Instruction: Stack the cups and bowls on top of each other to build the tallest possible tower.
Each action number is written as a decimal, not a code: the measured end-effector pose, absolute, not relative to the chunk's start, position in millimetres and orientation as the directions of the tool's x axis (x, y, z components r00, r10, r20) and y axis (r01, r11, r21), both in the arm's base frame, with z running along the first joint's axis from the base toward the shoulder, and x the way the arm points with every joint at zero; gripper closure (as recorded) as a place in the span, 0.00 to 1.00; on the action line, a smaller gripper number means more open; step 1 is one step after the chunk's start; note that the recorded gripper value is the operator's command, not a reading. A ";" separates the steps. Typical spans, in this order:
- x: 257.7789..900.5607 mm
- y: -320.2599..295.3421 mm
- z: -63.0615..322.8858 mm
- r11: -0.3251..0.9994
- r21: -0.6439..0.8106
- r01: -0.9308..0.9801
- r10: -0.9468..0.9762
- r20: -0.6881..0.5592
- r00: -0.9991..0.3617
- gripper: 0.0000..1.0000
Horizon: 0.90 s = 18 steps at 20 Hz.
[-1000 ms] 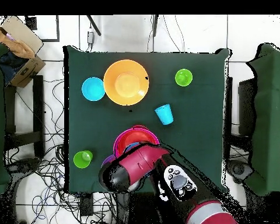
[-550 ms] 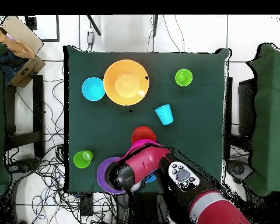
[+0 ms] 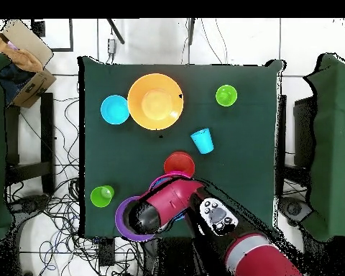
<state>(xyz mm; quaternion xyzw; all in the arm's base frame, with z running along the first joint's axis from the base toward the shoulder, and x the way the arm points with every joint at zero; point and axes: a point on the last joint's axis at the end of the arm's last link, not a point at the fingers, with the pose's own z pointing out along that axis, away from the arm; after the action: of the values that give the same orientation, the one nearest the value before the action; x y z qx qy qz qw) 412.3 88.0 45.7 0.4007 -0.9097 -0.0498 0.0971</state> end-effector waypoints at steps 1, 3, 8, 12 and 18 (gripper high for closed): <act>414.0 90.0 47.4 0.672 0.166 -0.721 -0.740 0.133 -0.659 1.00; 421.5 96.9 53.9 0.669 0.153 -0.728 -0.744 0.118 -0.658 1.00; 452.9 114.0 72.1 0.671 0.115 -0.733 -0.741 0.059 -0.669 1.00; 477.9 122.6 80.3 0.671 0.088 -0.736 -0.740 0.014 -0.673 1.00; 516.4 131.4 90.0 0.673 0.051 -0.738 -0.736 -0.054 -0.675 1.00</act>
<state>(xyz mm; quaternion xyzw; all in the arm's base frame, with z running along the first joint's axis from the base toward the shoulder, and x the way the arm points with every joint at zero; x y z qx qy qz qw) 516.4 131.4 90.0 0.4029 -0.9145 -0.0344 -0.0143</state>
